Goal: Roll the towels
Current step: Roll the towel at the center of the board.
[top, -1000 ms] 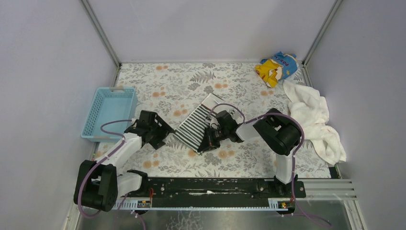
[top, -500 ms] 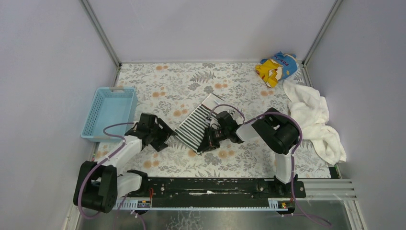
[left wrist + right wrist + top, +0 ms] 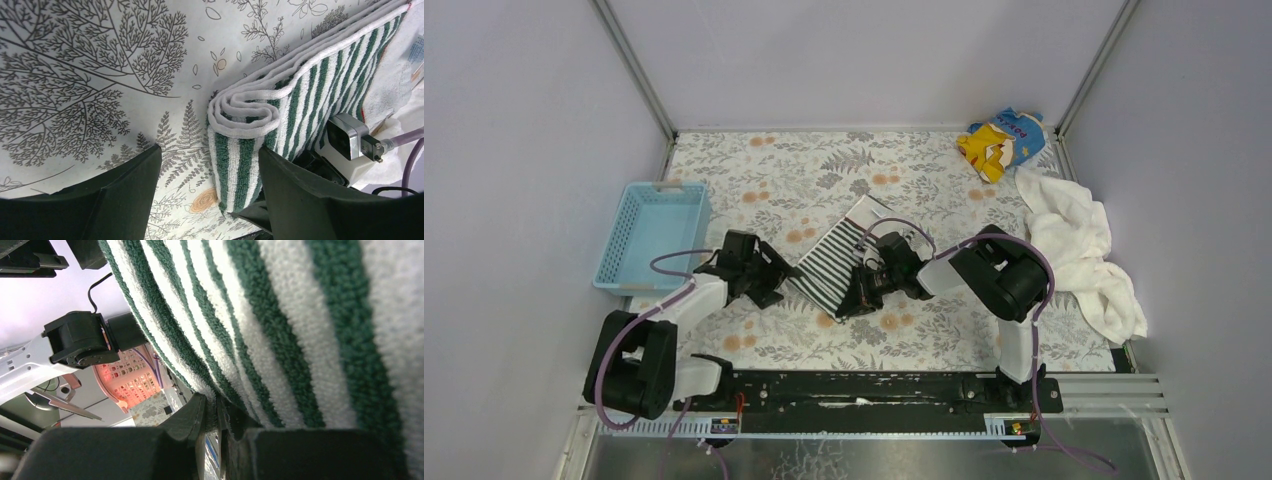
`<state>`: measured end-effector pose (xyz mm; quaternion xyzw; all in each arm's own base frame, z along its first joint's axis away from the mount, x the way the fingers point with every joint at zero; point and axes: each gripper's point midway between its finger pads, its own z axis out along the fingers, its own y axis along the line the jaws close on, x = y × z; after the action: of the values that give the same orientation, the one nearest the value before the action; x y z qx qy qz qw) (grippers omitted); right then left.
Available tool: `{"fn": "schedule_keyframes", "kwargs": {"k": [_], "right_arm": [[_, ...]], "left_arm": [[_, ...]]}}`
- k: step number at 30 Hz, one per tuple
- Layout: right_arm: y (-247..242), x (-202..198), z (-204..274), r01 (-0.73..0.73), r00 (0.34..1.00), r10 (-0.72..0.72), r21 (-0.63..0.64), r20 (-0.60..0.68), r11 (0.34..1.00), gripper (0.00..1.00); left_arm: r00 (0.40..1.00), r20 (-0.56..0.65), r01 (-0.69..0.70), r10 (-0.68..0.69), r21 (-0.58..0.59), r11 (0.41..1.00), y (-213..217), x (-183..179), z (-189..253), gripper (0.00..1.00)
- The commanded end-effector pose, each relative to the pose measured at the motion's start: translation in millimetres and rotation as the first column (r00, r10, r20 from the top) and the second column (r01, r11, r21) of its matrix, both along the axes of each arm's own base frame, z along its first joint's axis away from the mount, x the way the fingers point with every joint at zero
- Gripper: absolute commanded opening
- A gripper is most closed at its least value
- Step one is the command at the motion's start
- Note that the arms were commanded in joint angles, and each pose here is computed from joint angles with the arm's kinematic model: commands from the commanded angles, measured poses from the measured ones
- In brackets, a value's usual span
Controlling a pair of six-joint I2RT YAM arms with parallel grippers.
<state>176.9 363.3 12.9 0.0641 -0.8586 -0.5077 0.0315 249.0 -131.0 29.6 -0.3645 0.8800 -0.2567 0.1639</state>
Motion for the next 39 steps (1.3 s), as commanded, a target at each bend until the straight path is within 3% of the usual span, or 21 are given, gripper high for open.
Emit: {"fn": "schedule_keyframes", "kwargs": {"k": [1,12,22,26,30,34,39], "right_arm": [[-20.1,-10.1,-41.7,0.028,0.998,-0.035,-0.151,-0.043,0.988,0.04],[-24.9,5.2,-25.8,0.037,0.996,-0.02,-0.212,0.083,0.977,0.12],[-51.9,28.6,5.8,0.081,0.951,0.04,-0.372,0.307,0.925,0.36],[-56.6,36.9,30.4,0.099,0.899,0.094,-0.409,0.427,0.907,0.43],[-49.4,43.2,60.6,0.106,0.804,0.16,-0.404,0.572,0.908,0.47],[-22.7,30.0,85.3,0.014,0.684,0.249,-0.354,0.685,0.935,0.52],[0.0,17.6,82.5,-0.08,0.579,0.366,-0.395,0.729,0.915,0.55]], "left_arm": [[1.0,-0.015,-0.014,0.014,0.041,0.999,3.5,2.9,-11.6,0.7],[0.985,-0.17,-0.013,0.035,0.128,0.992,13.1,-28.7,-56.2,0.52],[0.982,-0.186,-0.009,0.042,0.17,0.985,17.5,-25.6,-55.9,0.42],[0.982,-0.186,-0.007,0.04,0.174,0.985,17.4,-24.5,-55.7,0.42],[0.981,-0.189,-0.005,0.039,0.177,0.984,17.5,-23.5,-56.0,0.42],[0.981,-0.189,0.0,0.034,0.178,0.984,16.8,-22.9,-55.7,0.42],[0.981,-0.193,0.003,0.033,0.185,0.983,17.9,-22.7,-56.2,0.42]]}}
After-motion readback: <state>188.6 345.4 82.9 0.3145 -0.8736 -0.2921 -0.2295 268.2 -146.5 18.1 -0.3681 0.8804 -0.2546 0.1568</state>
